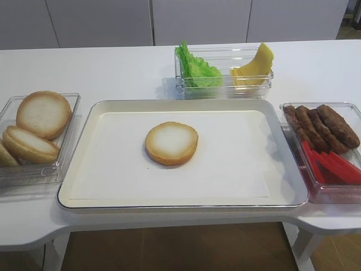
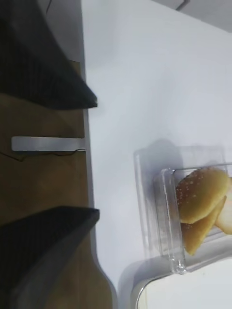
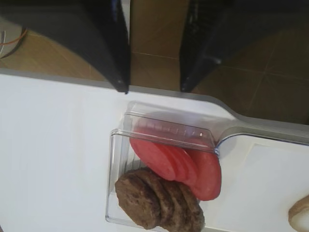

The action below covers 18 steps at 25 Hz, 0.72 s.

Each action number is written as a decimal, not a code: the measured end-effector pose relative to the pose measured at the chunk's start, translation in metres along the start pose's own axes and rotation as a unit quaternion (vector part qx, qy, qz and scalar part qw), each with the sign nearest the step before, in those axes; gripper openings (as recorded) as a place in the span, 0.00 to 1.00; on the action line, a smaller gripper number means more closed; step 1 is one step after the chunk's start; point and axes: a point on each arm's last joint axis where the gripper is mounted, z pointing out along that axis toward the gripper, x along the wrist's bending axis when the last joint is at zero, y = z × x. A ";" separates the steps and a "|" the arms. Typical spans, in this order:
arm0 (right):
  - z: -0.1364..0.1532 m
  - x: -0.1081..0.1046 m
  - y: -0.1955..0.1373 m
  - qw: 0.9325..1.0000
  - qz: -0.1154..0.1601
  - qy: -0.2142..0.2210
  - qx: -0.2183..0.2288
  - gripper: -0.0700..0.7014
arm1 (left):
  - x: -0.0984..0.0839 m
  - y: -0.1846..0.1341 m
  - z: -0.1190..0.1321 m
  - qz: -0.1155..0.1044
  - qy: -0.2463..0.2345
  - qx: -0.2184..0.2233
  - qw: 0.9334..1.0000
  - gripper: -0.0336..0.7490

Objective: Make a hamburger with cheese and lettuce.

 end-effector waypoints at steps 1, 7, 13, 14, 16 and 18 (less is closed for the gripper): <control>0.000 0.000 0.000 1.000 0.000 0.000 0.000 0.45 | 0.000 -0.003 -0.003 -0.002 -0.003 -0.010 1.000 0.64; 0.000 0.000 0.000 1.000 0.000 0.000 0.000 0.45 | -0.005 -0.009 -0.005 0.002 -0.031 -0.020 0.999 0.64; 0.000 0.000 0.000 1.000 0.000 0.000 0.000 0.45 | -0.011 -0.017 0.010 0.004 -0.053 0.010 0.999 0.64; 0.000 0.000 0.000 1.000 0.000 0.000 0.000 0.45 | -0.012 -0.018 0.011 0.003 -0.056 0.013 0.998 0.64; 0.000 0.000 0.000 1.000 0.000 0.000 0.000 0.45 | -0.012 -0.018 0.012 0.003 -0.056 0.013 0.998 0.64; 0.000 0.000 0.000 1.000 0.000 0.000 0.000 0.45 | -0.012 -0.019 0.013 0.004 -0.056 0.015 0.998 0.64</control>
